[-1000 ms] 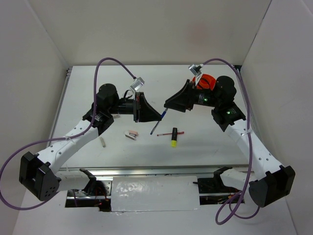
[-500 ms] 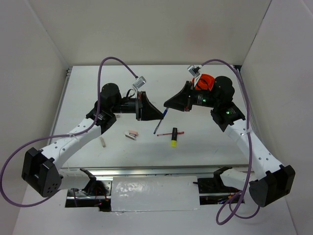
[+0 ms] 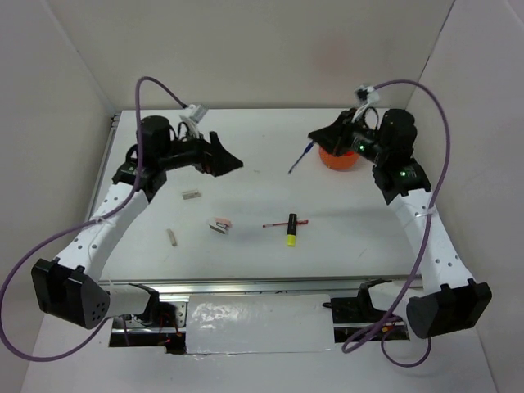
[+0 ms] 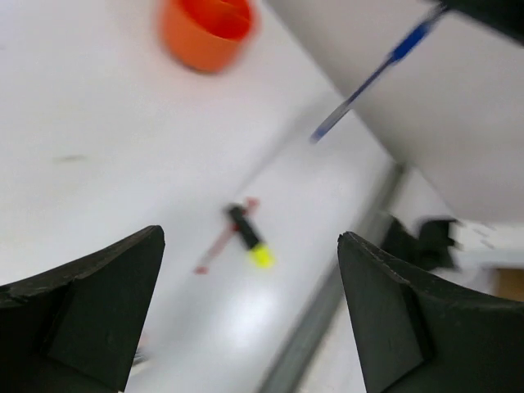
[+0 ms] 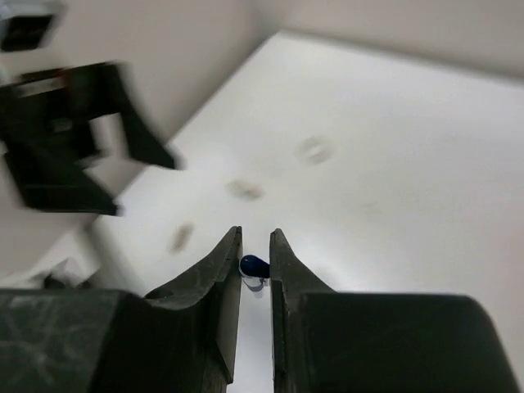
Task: Sort the stationery into containers
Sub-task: Place the pen in the storage box, then pick up the pen from the center of the board.
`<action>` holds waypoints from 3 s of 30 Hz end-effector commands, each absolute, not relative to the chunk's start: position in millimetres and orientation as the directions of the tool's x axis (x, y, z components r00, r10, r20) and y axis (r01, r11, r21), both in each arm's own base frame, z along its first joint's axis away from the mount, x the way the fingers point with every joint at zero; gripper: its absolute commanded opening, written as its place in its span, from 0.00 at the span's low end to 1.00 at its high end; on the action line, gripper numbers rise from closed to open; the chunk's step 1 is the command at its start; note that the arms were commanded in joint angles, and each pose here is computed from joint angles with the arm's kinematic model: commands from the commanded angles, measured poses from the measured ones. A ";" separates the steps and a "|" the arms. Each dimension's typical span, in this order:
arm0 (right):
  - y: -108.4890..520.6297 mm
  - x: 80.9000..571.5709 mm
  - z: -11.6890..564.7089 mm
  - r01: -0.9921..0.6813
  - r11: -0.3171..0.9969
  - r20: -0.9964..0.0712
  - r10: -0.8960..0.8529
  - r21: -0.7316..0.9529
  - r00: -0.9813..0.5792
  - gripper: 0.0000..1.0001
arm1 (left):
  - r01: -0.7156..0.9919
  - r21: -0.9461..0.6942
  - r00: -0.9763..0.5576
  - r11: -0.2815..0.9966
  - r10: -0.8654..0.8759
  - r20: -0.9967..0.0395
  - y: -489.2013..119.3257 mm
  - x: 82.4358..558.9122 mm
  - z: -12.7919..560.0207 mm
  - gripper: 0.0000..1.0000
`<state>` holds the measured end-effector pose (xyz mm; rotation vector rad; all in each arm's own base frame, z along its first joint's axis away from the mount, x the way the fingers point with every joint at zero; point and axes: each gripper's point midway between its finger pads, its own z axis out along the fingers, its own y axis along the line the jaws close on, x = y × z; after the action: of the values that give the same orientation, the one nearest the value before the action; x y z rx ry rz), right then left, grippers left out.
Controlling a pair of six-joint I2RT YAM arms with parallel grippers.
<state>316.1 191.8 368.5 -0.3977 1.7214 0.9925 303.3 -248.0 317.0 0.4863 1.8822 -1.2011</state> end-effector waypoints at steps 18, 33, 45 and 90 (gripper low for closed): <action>-38.0 539.6 363.8 0.023 0.999 -0.998 -0.023 -0.024 -0.065 0.00 | 0.538 -0.176 -0.444 0.824 0.100 -0.890 -164.1 336.9 246.0 0.99; -12.4 555.2 322.3 -0.071 0.997 -0.989 0.027 0.038 -0.145 0.00 | 0.581 -0.150 -0.457 0.800 0.168 -0.874 -183.1 334.4 223.2 0.99; 3.9 564.5 284.3 -0.103 0.993 -0.976 0.026 0.050 -0.216 0.08 | 0.610 -0.138 -0.477 0.781 0.222 -0.850 -195.3 334.3 205.6 0.99; -7.9 439.2 325.5 -0.211 0.938 -0.936 0.210 0.274 -0.281 0.61 | 0.966 -0.002 -0.201 0.258 0.748 -0.632 -348.5 292.5 31.2 0.47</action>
<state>452.0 -9.2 310.5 0.0176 1.8394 0.3880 284.5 -337.4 28.0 1.5193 2.0654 -0.5862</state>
